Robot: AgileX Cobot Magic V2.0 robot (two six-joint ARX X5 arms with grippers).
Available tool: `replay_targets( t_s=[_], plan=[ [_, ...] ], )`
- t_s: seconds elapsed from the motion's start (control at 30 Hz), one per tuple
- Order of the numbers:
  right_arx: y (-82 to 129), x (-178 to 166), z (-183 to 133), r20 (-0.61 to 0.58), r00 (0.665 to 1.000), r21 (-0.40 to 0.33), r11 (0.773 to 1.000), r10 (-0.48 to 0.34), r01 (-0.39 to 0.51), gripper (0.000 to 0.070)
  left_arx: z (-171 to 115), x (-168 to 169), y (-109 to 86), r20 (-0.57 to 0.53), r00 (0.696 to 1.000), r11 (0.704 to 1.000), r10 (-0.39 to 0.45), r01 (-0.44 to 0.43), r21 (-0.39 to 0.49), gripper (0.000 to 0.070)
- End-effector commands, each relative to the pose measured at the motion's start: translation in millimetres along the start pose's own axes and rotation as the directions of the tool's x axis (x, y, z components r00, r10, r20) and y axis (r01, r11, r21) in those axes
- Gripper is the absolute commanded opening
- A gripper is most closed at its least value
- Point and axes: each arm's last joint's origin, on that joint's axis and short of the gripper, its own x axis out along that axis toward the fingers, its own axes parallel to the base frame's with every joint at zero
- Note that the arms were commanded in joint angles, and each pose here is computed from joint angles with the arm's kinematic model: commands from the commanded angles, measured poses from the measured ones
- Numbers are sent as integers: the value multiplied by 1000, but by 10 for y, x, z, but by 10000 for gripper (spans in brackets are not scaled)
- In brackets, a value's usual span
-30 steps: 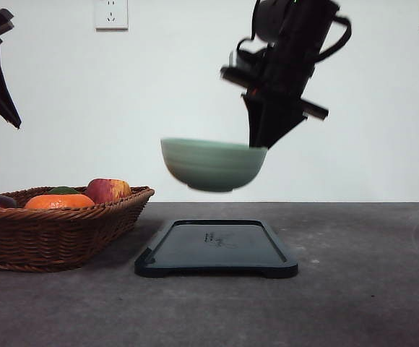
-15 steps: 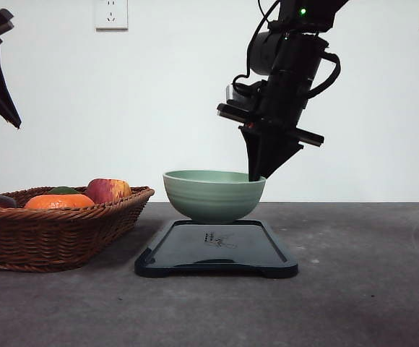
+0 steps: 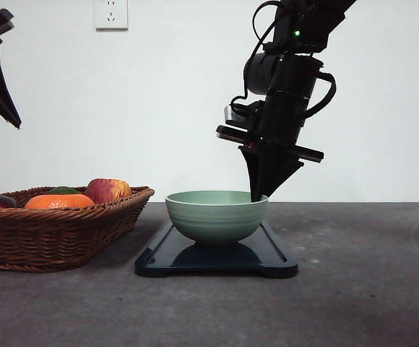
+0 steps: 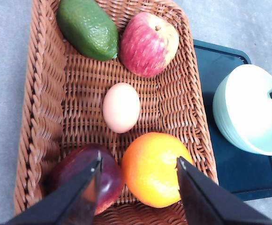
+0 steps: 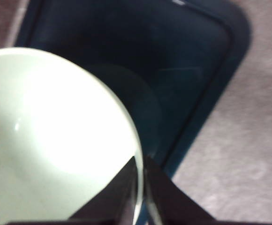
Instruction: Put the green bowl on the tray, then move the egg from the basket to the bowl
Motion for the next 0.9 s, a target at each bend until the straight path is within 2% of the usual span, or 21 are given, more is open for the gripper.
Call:
replay_targets(
  t_s=[0.0,0.37,0.43,0.53,0.7,0.87],
  plan=[
    [13,58,48,5,1000,-3,1000,-4,4,0,66,-19,-28,20,1000,1000,-12,11,24,310],
    [41,121,45,-5,1000,3,1000,2,-2,5,66,-19,-28,20,1000,1000,-12,11,27,310],
    [49,119,44,-7,1000,3,1000,7,-7,57,66,-19,-28,20,1000,1000,-12,11,27,310],
    [48,113,34,-18,1000,15,1000,9,-9,215,65,-19,-28,19,1000,1000,-12,11,27,310],
    [71,-15,22,-24,1000,16,1000,7,-7,228,65,-19,-28,19,1000,1000,-11,11,27,310],
    [161,-372,14,51,999,-13,1000,16,-15,227,65,-19,-28,19,1000,1000,-11,11,27,310]
  ],
)
